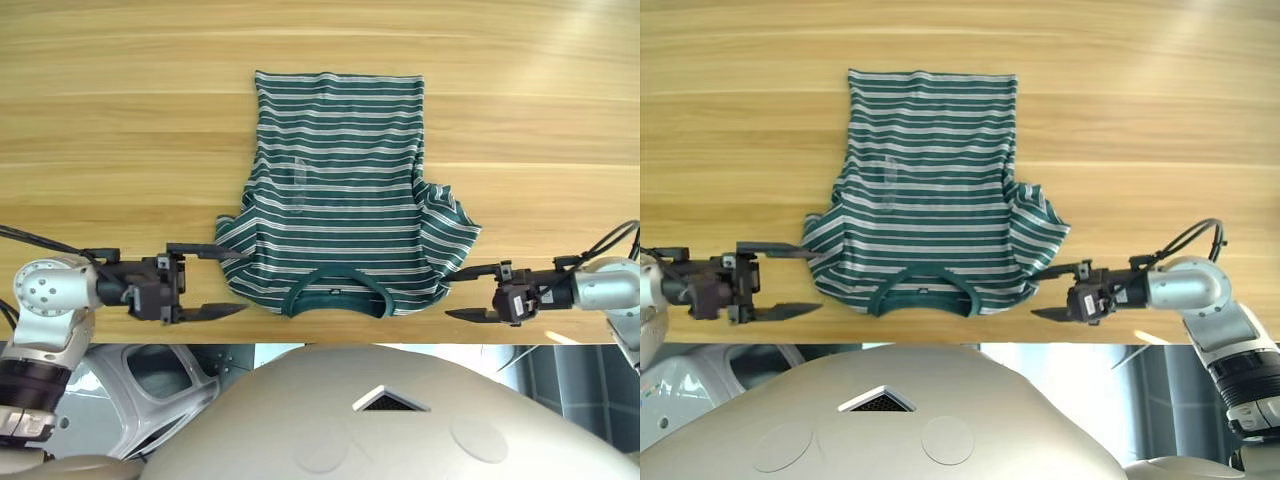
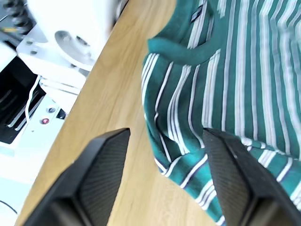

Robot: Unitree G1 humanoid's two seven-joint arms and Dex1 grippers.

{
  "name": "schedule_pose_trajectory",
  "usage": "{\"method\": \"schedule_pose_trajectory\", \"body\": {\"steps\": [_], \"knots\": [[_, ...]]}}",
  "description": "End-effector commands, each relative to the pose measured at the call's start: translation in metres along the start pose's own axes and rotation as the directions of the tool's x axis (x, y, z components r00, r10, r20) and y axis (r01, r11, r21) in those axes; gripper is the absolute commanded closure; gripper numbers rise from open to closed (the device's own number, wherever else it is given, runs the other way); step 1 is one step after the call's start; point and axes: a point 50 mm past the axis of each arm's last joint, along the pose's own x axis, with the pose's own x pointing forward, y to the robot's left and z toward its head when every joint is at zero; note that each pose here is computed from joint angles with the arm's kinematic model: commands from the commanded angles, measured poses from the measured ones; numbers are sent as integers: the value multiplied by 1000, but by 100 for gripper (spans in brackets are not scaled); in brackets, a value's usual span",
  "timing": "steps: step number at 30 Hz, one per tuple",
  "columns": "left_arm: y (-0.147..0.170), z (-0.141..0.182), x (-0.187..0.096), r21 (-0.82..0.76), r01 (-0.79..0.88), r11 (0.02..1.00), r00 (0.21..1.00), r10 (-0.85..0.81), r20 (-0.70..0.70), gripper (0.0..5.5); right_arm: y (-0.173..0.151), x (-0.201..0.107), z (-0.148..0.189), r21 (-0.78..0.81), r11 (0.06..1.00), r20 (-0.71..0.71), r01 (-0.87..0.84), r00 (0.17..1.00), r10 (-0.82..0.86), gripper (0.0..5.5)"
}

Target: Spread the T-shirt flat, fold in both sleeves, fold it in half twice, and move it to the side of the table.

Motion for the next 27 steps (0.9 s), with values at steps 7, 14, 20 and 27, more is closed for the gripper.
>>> {"method": "schedule_pose_trajectory", "body": {"steps": [7,14,20,27], "knots": [[48,-5,-24,135,-248,959,967,252,-16,286,-50,-20,-9,-80,961,-97,265,957,-272,432],[64,-53,-31,267,-243,933,885,325,-332,412,-63,-7,-32,-138,955,-251,265,923,-292,550],[58,-77,-23,279,-169,945,857,281,-433,520,-60,-2,-35,-137,963,-259,233,930,-262,550],[51,-93,-15,241,-14,970,832,145,-535,548,-55,1,-34,-133,966,-249,221,936,-248,550]]}}
